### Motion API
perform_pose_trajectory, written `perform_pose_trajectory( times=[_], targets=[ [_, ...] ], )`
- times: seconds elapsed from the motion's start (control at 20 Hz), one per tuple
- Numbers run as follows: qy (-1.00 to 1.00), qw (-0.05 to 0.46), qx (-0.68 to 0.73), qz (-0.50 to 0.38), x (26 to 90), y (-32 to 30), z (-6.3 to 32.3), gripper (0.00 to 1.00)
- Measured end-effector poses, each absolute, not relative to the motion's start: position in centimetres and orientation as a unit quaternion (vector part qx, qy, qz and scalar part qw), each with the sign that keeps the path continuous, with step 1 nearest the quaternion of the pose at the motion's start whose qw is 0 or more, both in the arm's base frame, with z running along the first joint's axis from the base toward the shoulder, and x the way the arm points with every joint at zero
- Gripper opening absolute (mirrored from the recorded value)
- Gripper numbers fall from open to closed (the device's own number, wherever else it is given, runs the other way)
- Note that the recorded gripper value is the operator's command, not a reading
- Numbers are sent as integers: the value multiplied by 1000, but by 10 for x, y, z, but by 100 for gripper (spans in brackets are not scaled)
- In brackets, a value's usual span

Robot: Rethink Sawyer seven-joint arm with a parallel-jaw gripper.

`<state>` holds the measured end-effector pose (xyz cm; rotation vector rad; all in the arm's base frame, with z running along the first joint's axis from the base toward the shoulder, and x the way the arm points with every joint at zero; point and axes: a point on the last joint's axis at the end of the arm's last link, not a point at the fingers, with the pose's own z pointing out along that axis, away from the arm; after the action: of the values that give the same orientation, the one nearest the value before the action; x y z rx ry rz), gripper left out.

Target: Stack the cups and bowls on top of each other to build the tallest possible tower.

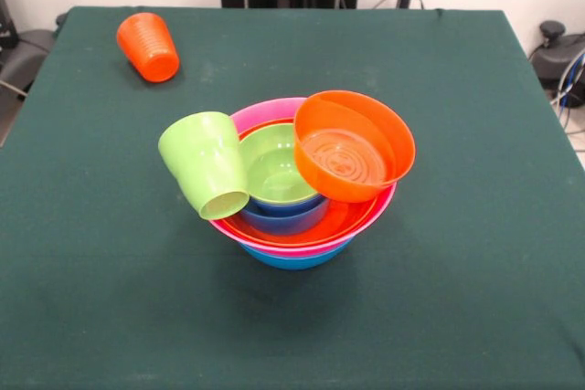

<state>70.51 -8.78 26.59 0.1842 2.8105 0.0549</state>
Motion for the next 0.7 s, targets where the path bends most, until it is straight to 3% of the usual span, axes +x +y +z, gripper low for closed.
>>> perform_pose_trajectory(
  times=[0.7],
  targets=[
    [981,177,76,37,704,-105,249,100]
  ],
)
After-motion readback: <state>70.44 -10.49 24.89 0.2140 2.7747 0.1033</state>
